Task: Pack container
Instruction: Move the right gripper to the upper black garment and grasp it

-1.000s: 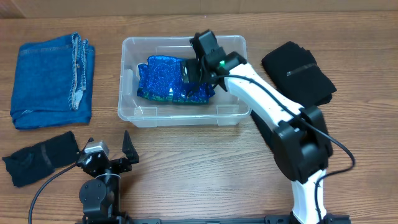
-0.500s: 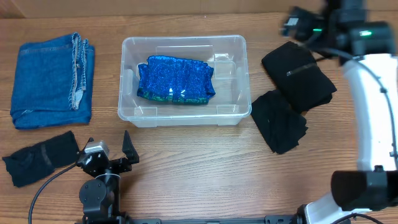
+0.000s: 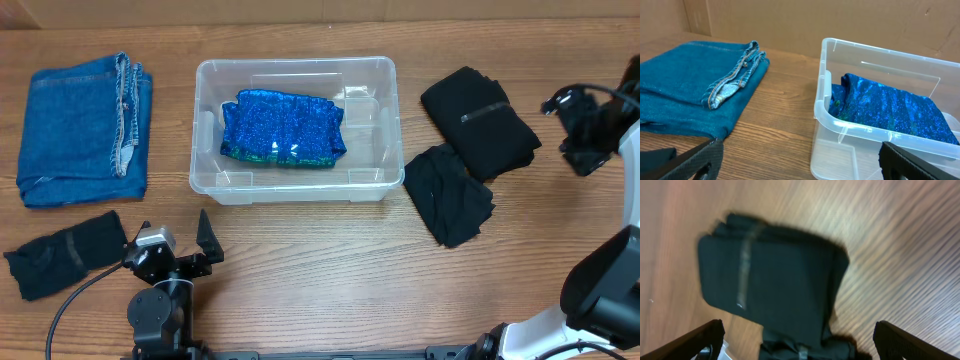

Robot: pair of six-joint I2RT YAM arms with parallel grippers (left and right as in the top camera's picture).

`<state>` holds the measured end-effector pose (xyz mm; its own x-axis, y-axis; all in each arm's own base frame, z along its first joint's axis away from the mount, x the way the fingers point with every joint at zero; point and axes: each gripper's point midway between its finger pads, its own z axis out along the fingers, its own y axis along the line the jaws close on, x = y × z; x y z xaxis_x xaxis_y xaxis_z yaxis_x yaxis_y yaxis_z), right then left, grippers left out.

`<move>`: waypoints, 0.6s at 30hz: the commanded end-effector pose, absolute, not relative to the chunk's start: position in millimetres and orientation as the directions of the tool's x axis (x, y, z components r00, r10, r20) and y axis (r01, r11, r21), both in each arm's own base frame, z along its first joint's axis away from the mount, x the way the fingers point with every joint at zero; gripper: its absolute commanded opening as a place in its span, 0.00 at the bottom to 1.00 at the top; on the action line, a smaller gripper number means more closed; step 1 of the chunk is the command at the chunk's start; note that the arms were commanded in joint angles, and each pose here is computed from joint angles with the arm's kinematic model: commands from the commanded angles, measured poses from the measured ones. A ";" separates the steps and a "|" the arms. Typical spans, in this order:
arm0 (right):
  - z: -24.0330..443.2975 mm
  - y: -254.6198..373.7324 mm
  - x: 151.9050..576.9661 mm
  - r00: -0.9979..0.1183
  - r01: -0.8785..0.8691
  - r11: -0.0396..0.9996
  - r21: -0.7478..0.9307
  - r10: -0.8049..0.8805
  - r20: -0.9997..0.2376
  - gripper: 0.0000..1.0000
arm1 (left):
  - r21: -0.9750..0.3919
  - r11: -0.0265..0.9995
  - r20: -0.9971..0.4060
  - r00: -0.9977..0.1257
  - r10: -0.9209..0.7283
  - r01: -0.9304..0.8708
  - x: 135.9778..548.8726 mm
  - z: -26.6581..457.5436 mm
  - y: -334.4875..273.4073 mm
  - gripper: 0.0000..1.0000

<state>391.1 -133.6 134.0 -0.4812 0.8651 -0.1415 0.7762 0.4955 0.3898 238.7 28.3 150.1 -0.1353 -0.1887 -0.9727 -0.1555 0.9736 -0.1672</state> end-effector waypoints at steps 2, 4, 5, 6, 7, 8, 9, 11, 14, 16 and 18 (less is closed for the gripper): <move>96.5 -117.3 387.7 -0.441 0.795 0.419 0.439 0.896 -0.056 1.00 | -0.149 0.973 -0.977 -0.125 -0.172 -0.174 237.8 151.8 32.9 1.00; 80.5 -114.8 387.9 -0.430 0.791 0.404 0.460 0.902 -0.053 0.99 | -0.149 0.973 -0.977 -0.125 -0.172 -0.174 237.8 151.8 32.9 1.00; 75.0 -113.4 388.6 -0.430 0.785 0.402 0.472 0.901 -0.054 0.99 | -0.149 0.973 -0.977 -0.125 -0.172 -0.174 237.8 151.8 32.9 1.00; 70.4 -112.2 388.8 -0.428 0.783 0.402 0.475 0.902 -0.057 0.99 | -0.149 0.973 -0.977 -0.125 -0.172 -0.174 237.8 151.8 32.9 1.00; 66.9 -110.8 389.2 -0.431 0.779 0.406 0.479 0.900 -0.062 0.98 | -0.149 0.973 -0.977 -0.125 -0.172 -0.174 237.8 151.8 32.9 1.00; 62.9 -108.1 390.5 -0.438 0.773 0.413 0.482 0.897 -0.067 0.97 | -0.149 0.973 -0.977 -0.125 -0.172 -0.174 237.8 151.8 32.9 1.00; 59.8 -105.2 392.7 -0.445 0.766 0.422 0.486 0.892 -0.073 0.96 | -0.149 0.973 -0.977 -0.125 -0.172 -0.174 237.8 151.8 32.9 1.00; 53.8 -98.3 398.8 -0.463 0.747 0.443 0.496 0.882 -0.090 0.94 | -0.149 0.973 -0.977 -0.125 -0.172 -0.174 237.8 151.8 32.9 1.00; 42.5 -88.9 403.4 -0.467 0.746 0.454 0.487 0.878 -0.104 0.92 | -0.149 0.973 -0.977 -0.125 -0.172 -0.174 237.8 151.8 32.9 1.00; 33.4 -88.3 401.1 -0.468 0.761 0.465 0.452 0.876 -0.113 0.92 | -0.149 0.973 -0.977 -0.125 -0.172 -0.174 237.8 151.8 32.9 1.00; 25.5 -87.7 399.0 -0.470 0.772 0.464 0.435 0.877 -0.102 0.92 | -0.149 0.973 -0.977 -0.125 -0.172 -0.174 237.8 151.8 32.9 1.00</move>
